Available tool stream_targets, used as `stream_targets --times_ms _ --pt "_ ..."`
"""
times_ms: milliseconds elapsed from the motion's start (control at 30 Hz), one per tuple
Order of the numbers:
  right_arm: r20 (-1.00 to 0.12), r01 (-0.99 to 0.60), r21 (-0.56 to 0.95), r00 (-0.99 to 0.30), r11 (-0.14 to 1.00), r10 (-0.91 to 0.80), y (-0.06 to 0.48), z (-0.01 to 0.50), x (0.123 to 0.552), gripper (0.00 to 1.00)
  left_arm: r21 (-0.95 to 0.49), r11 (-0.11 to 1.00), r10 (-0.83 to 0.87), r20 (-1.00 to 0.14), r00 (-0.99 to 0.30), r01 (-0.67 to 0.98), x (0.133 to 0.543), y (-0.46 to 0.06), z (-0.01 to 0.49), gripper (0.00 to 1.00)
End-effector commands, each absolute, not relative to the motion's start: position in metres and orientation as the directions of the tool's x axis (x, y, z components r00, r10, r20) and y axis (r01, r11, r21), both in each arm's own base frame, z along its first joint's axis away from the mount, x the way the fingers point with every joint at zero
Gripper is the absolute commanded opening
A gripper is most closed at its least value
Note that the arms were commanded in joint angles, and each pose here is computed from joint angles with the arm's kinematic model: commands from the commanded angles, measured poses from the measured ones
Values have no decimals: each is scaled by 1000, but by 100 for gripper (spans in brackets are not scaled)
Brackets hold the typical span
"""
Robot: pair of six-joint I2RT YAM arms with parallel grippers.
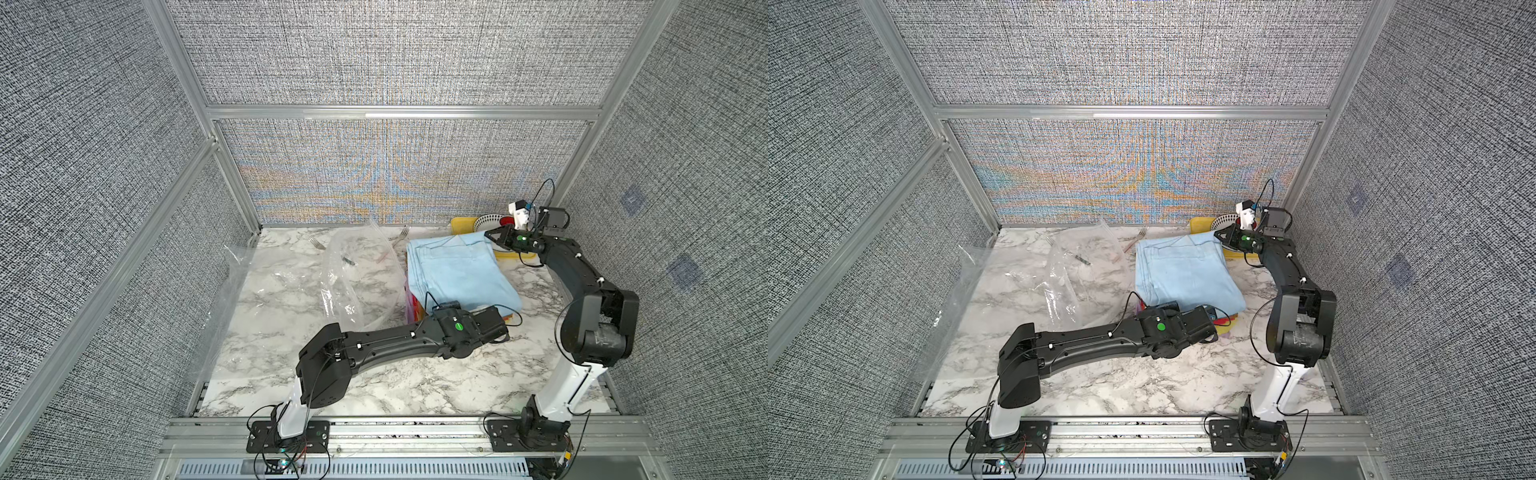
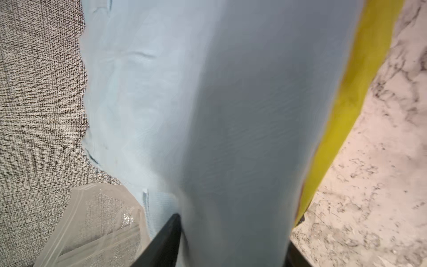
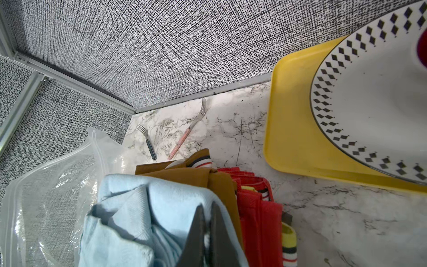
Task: Take the trousers out of the vacuum bag
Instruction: Place the trousers at the center of the board, then reset both arms
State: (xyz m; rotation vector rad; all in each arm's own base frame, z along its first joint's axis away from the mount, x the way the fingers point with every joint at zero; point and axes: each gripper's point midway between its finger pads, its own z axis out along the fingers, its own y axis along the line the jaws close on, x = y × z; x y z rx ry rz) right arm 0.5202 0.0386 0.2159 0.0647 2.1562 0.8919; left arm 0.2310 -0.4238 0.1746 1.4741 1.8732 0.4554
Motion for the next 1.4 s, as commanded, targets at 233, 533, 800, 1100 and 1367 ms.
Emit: stream_targets --times_ms 233,533,800,1100,1367 --pt "-767 -192 466 -575 864 286 18 254 524 25 421 481 788 -592 -169 769 218 -412 242 76" --pt "-823 -168 294 -544 941 160 30 280 501 44 284 657 594 -765 -248 699 249 -364 300 87" --pt "-847 -251 229 -527 941 66 77 293 466 56 192 835 397 -859 -322 516 289 -277 339 95" --pt "-867 -221 177 -496 959 46 69 291 444 75 110 976 164 -937 -308 186 324 -156 367 100" --pt "-954 -86 66 -298 994 38 34 323 418 94 169 981 115 -897 -428 -91 351 -52 321 100"
